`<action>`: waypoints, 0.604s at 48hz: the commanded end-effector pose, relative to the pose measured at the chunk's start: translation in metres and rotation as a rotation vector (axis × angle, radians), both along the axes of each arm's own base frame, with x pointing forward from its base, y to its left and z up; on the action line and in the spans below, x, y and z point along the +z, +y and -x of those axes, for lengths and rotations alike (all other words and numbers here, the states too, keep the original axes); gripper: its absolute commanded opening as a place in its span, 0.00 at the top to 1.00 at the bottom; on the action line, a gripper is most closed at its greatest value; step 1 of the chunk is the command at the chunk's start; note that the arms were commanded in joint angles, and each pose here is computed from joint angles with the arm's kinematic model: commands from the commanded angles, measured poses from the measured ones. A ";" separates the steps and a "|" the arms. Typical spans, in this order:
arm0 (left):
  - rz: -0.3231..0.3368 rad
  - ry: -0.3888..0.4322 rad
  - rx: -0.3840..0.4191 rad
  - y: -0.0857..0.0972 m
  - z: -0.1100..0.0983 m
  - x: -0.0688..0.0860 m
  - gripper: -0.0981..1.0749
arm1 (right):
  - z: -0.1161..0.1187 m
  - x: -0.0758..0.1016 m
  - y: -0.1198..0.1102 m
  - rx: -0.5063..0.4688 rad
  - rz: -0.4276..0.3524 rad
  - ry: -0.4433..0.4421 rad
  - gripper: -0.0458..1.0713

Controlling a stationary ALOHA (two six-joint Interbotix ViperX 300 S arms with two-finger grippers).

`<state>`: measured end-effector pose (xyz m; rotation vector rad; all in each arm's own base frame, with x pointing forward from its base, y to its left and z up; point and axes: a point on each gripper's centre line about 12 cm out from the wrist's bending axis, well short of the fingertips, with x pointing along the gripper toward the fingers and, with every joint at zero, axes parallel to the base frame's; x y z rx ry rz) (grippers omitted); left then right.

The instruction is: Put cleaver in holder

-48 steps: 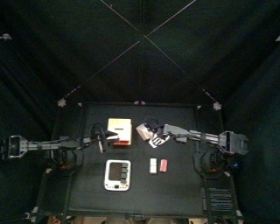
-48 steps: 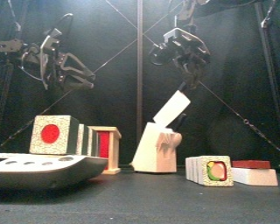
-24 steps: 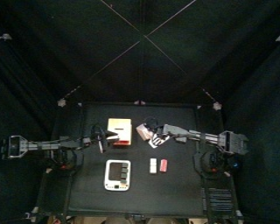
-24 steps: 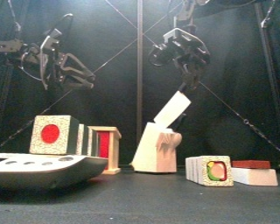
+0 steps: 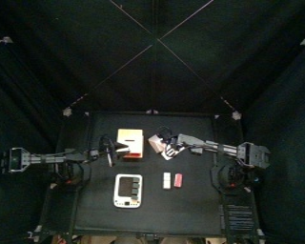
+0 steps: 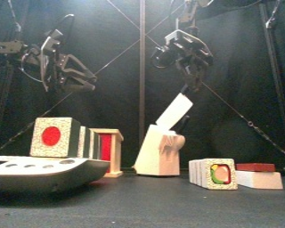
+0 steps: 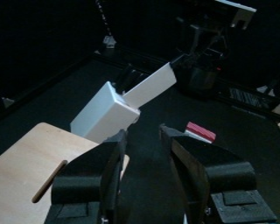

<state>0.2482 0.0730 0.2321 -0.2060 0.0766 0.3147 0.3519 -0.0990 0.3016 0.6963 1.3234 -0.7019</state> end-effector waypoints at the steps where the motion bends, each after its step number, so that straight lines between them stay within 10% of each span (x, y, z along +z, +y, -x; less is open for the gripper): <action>1: -0.007 -0.015 0.002 0.001 -0.002 0.005 0.26 | -0.001 0.014 -0.003 -0.008 0.003 -0.042 0.51; 29: -0.005 -0.011 0.005 0.002 -0.001 0.004 0.26 | -0.005 0.013 -0.013 -0.010 -0.040 0.008 0.51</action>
